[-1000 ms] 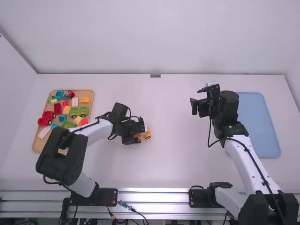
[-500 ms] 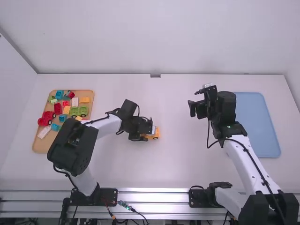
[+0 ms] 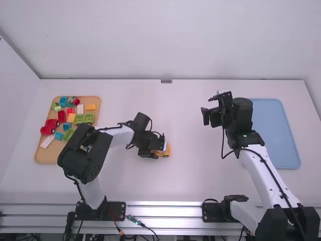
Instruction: Assemble lego blocks to make yellow taxi
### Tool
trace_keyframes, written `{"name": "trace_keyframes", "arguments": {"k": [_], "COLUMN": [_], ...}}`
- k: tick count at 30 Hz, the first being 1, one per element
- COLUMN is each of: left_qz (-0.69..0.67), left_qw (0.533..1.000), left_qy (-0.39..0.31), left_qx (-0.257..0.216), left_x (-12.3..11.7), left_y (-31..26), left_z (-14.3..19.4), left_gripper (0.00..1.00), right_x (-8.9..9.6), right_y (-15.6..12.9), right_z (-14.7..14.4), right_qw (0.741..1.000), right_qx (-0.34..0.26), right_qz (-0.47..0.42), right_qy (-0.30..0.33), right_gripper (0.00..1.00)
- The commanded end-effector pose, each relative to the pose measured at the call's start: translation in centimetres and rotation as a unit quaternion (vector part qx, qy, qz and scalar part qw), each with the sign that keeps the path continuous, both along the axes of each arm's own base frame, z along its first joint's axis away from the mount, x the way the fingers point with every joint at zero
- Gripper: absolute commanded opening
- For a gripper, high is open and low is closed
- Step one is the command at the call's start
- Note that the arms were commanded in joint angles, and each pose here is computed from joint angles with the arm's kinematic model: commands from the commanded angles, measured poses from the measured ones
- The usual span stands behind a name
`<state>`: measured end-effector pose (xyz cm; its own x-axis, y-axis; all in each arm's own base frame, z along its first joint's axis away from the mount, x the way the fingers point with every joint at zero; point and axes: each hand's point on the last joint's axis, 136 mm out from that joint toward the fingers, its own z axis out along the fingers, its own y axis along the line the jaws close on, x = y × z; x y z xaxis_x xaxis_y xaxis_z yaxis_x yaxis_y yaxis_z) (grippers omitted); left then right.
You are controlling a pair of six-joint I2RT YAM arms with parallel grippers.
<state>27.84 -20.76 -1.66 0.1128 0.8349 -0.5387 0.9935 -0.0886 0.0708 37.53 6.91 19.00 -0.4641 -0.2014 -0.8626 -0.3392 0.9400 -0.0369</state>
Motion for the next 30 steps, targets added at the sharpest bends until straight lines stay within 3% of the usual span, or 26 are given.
{"name": "trace_keyframes", "arguments": {"k": [1, 3, 4, 5, 19, 25, 30], "left_qz": [-0.010, -0.009, -0.008, -0.008, 0.000, 0.113, 0.122], "left_qw": [1.000, 0.999, 0.999, 0.999, 0.998, 0.993, 0.991], "left_qy": [0.024, 0.031, 0.031, 0.031, -0.045, -0.031, -0.022], "left_qx": [-0.013, -0.019, -0.018, -0.016, -0.047, 0.008, 0.049], "left_x": [-1.2, -1.4, -1.4, -1.3, 1.8, 3.6, 3.3], "left_y": [-0.3, -0.3, -0.3, -0.2, -1.5, 0.5, 1.7], "left_z": [0.1, 0.1, 0.1, 0.1, 2.0, 4.1, 7.3], "left_gripper": [0.70, 0.81, 0.95, 0.99, 0.99, 0.99, 0.99], "right_x": [0.3, 0.3, 0.3, 0.3, 0.4, 0.5, 0.5], "right_y": [0.0, 0.0, 0.0, 0.1, 0.1, 0.1, 0.1], "right_z": [1.6, 1.6, 1.6, 1.6, 1.9, 2.0, 2.1], "right_qw": [1.000, 1.000, 1.000, 1.000, 1.000, 1.000, 1.000], "right_qx": [0.004, 0.004, 0.004, 0.004, 0.005, 0.006, 0.007], "right_qz": [-0.001, -0.001, -0.001, -0.001, -0.001, -0.001, 0.000], "right_qy": [-0.019, -0.019, -0.019, -0.018, -0.024, -0.026, -0.028], "right_gripper": [0.99, 0.99, 0.99, 0.99, 0.99, 0.99, 0.99]}}
